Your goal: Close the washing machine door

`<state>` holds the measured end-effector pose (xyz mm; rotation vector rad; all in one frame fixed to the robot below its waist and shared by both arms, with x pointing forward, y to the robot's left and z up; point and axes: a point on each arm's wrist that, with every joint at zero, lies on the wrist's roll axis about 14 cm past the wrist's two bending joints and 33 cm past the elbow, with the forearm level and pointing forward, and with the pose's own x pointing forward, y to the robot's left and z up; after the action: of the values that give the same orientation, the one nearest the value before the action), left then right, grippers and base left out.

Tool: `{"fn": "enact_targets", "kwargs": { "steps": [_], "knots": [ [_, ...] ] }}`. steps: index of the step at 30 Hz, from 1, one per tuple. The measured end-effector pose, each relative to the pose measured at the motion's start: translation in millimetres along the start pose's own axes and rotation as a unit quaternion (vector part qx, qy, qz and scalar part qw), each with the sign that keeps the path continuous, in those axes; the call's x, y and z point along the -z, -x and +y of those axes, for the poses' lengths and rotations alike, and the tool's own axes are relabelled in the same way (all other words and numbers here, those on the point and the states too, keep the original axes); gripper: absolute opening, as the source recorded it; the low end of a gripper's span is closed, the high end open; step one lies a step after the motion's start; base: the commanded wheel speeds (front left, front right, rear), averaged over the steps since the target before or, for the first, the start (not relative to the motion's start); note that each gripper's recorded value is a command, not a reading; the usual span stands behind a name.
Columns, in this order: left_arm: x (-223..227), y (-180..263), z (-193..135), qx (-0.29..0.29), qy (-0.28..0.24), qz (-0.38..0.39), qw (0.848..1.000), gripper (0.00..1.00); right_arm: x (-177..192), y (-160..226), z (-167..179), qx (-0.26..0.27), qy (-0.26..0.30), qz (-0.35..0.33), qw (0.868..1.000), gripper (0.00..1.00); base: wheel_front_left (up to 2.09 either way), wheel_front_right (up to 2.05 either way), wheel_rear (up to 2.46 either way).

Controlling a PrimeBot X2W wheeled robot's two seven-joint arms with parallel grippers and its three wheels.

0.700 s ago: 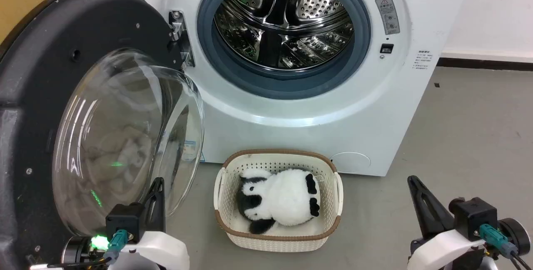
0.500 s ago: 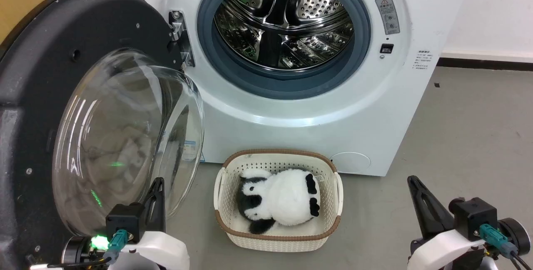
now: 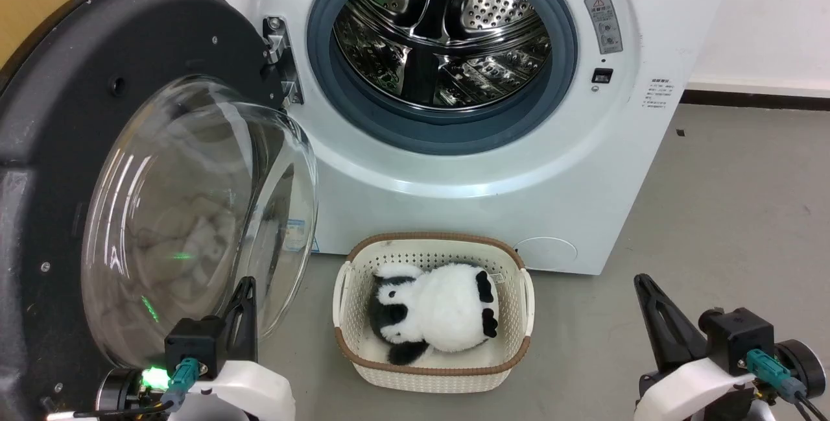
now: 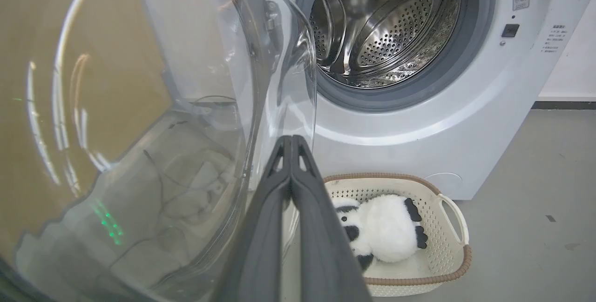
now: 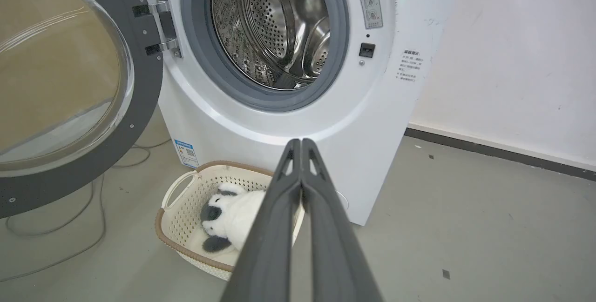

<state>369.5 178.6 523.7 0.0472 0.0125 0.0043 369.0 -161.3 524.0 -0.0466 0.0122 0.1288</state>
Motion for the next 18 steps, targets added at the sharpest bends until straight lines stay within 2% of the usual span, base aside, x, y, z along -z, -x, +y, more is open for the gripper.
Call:
{"fn": "enact_targets", "kwargs": {
  "steps": [3,4,5,6,7,16,17,18],
  "knots": [
    [0.0,0.0,-0.1,0.0,0.0,0.0,1.0,0.0,0.0,0.0,-0.1,0.0,0.0,0.0,1.0,0.0,0.0,0.0,0.0],
    [0.0,0.0,0.1,0.0,0.0,0.0,1.0,1.0,0.0,0.0,0.1,0.0,0.0,0.0,1.0,1.0,0.0,0.0,0.0],
    [0.1,0.1,0.1,0.0,0.0,0.0,1.0,1.0,0.1,0.0,0.1,0.0,0.0,0.0,1.0,1.0,0.0,0.0,0.0],
    [0.1,0.1,-0.1,0.0,0.0,0.0,1.0,0.0,0.1,0.1,0.0,0.0,0.0,0.0,1.0,0.0,0.0,0.0,0.0],
    [0.1,0.1,-0.1,0.0,0.0,0.0,1.0,1.0,0.1,0.1,-0.1,0.0,0.0,0.0,1.0,1.0,0.0,0.0,0.0],
    [-1.0,-0.1,-0.2,-0.005,0.0,-0.005,1.0,1.0,-1.0,0.0,-3.1,0.005,-0.005,-0.005,1.0,1.0,0.0,0.0,0.0],
    [-1.0,-0.1,-0.3,-0.006,0.0,-0.005,1.0,0.33,-1.0,0.0,-3.7,0.005,-0.006,-0.005,1.0,1.0,0.0,0.0,0.0],
    [-1.4,-0.1,-0.8,-0.005,0.0,-0.007,1.0,0.0,-1.3,-0.1,-4.2,0.006,-0.006,-0.007,1.0,1.0,0.0,0.0,0.0]
  ]
}}
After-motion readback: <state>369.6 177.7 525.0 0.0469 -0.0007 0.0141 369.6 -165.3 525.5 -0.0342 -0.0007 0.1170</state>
